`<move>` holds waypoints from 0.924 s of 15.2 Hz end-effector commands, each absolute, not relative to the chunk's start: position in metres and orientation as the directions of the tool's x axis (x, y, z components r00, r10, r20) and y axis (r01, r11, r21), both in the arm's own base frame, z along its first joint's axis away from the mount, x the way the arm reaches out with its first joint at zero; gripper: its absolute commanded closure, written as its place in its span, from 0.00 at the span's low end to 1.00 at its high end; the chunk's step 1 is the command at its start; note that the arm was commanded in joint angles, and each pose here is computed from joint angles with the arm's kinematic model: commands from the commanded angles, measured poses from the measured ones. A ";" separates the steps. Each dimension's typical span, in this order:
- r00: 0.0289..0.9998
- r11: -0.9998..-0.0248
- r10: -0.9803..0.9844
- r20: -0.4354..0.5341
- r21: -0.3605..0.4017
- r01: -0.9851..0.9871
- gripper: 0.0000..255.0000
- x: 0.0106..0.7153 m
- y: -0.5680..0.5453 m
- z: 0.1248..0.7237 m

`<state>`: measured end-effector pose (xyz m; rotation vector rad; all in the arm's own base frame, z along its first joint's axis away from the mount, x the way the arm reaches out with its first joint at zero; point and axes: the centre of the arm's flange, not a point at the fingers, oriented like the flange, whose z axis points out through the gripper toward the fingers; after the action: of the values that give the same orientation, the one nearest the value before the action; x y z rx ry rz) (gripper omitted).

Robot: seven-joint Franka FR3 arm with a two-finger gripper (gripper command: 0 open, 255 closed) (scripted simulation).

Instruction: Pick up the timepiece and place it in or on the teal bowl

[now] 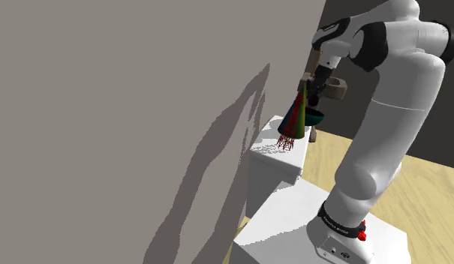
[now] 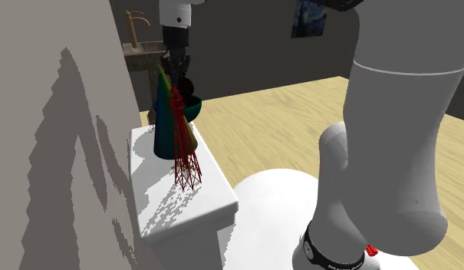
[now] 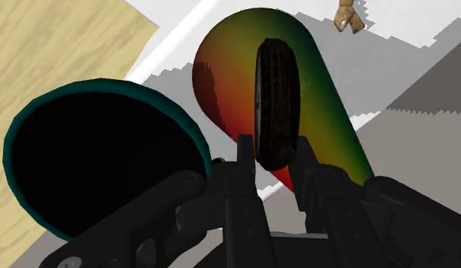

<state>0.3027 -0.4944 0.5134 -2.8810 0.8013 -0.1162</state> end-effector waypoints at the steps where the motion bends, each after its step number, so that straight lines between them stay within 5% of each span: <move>1: 0.857 -0.849 -0.515 0.036 -0.165 -0.503 1.00 0.311 -0.520 0.513; 14: 0.857 -0.849 -0.515 0.036 -0.165 -0.503 1.00 0.344 -0.645 0.500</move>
<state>0.3440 -0.6433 0.5046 -2.8822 0.7957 -0.1173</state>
